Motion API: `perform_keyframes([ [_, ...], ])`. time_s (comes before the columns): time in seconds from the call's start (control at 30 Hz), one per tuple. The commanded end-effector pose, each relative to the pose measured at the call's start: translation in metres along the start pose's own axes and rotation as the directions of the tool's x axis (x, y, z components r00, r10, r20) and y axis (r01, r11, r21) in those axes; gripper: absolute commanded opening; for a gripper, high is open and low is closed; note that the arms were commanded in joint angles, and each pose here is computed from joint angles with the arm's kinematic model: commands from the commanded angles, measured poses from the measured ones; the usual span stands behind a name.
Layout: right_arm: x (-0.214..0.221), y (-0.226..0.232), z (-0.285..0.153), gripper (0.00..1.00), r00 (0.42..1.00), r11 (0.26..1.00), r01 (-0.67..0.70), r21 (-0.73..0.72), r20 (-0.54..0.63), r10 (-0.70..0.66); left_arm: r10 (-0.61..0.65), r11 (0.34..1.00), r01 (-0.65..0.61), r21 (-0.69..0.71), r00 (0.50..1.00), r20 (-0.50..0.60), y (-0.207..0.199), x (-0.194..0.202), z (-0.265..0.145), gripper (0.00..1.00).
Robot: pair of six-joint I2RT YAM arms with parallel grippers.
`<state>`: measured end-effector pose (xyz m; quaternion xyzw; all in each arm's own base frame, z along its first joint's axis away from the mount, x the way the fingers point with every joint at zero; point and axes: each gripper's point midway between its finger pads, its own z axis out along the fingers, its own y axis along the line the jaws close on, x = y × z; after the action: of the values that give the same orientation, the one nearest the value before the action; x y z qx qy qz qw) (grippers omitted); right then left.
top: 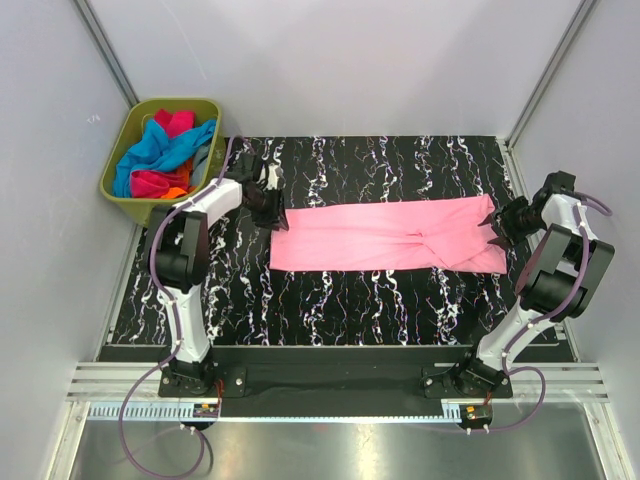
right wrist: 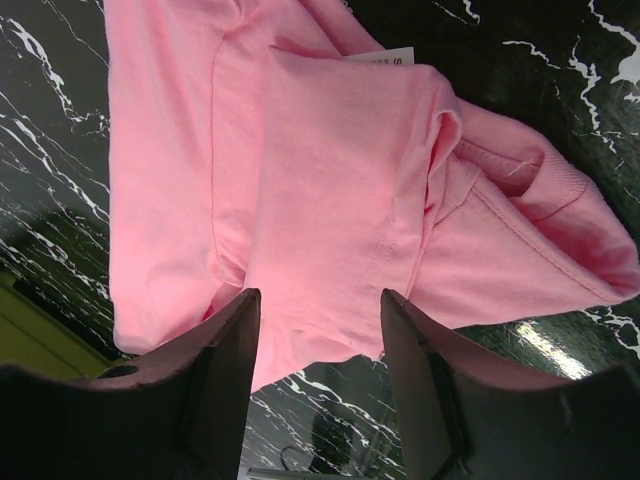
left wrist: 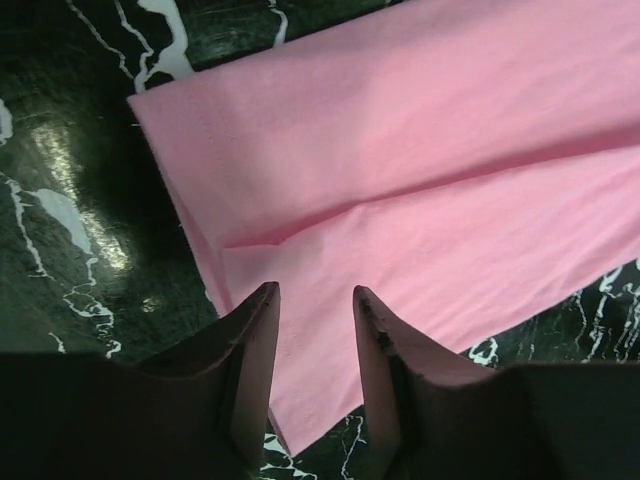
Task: Fold and stack the t-shirts
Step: Fold the tshirt
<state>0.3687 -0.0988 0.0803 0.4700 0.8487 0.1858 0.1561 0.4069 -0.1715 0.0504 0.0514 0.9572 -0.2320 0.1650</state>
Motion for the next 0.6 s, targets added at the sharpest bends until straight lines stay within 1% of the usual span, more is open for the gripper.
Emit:
perform_keyframes([
  [0.0,-0.001,0.010,-0.005,0.58,0.999,0.999,0.034,-0.033,0.004,-0.034,-0.009,0.998,0.014,-0.068,0.997,0.073,0.007,-0.024,-0.006,0.39],
  [0.07,0.000,0.009,-0.004,0.58,0.999,0.999,0.035,-0.032,0.001,-0.035,-0.037,0.996,0.043,-0.081,0.997,0.074,0.011,-0.022,-0.002,0.40],
  [0.1,0.001,0.010,-0.003,0.58,0.999,0.999,0.034,-0.033,-0.003,-0.034,-0.065,0.992,0.074,-0.105,0.994,0.085,0.015,-0.022,-0.001,0.43],
  [0.27,0.001,0.008,-0.001,0.58,0.999,0.999,0.033,-0.030,-0.008,-0.033,-0.107,0.982,0.121,-0.145,0.989,0.099,0.022,-0.021,0.002,0.46],
  [0.57,0.001,0.007,0.002,0.58,0.999,0.999,0.032,-0.029,-0.013,-0.033,-0.119,0.978,0.130,-0.163,0.990,0.075,0.031,-0.017,0.015,0.42],
])
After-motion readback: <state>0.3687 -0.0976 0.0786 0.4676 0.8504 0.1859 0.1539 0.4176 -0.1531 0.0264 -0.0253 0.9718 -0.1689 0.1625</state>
